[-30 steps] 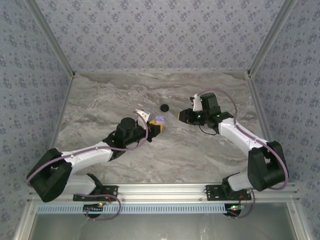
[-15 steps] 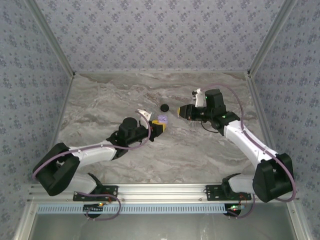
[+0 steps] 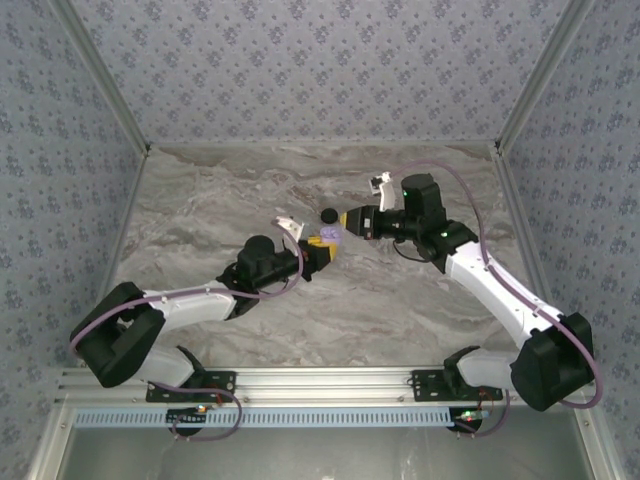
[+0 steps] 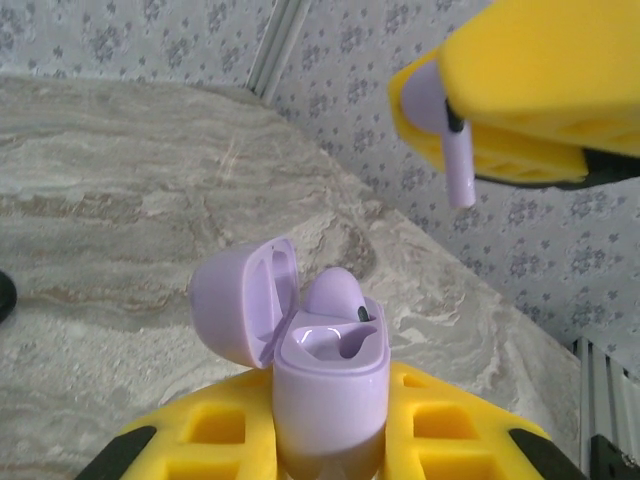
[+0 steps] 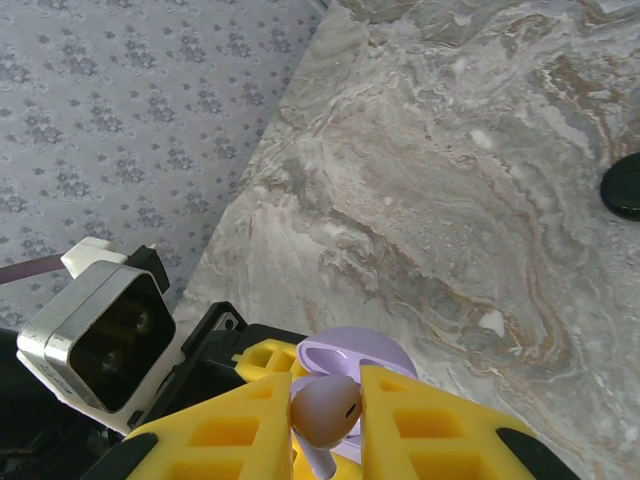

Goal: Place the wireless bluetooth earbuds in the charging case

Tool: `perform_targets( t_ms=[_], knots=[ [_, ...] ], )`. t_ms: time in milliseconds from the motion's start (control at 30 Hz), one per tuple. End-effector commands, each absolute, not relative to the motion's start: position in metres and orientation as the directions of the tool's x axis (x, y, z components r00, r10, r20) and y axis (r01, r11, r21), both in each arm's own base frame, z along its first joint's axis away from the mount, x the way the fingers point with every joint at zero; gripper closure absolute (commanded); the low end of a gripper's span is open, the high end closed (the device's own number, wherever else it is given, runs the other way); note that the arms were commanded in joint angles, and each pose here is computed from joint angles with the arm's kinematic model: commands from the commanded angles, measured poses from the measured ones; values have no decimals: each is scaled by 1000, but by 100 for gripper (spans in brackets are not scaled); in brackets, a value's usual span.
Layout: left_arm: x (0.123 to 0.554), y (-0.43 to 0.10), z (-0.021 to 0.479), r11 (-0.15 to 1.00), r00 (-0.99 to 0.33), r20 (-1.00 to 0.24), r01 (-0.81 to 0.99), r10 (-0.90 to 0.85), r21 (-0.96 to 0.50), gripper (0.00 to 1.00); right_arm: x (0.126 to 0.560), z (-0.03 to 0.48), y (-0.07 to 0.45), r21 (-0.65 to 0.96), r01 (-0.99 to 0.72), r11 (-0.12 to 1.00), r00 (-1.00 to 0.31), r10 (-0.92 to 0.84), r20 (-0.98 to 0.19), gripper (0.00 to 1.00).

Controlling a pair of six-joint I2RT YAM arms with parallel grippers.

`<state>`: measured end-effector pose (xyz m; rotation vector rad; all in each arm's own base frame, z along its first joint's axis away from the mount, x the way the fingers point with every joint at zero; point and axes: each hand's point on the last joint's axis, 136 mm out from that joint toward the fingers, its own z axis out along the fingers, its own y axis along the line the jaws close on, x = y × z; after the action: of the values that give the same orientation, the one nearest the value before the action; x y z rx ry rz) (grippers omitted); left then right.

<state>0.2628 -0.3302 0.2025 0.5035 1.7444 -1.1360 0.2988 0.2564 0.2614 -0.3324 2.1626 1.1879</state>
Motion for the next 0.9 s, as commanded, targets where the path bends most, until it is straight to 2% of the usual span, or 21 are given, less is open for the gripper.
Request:
perform_targets(
  t_ms=[0,867],
  knots=[
    [260,-341,249,406,-367,-897,801,-246,-439,80,296,295,263,654,-551,518,-719,102,-687,79],
    [254,-348,274,391,-319,-897,817,-307,-424,79,288,302,264,622,-576,530,-695,83,-714,79]
  ],
)
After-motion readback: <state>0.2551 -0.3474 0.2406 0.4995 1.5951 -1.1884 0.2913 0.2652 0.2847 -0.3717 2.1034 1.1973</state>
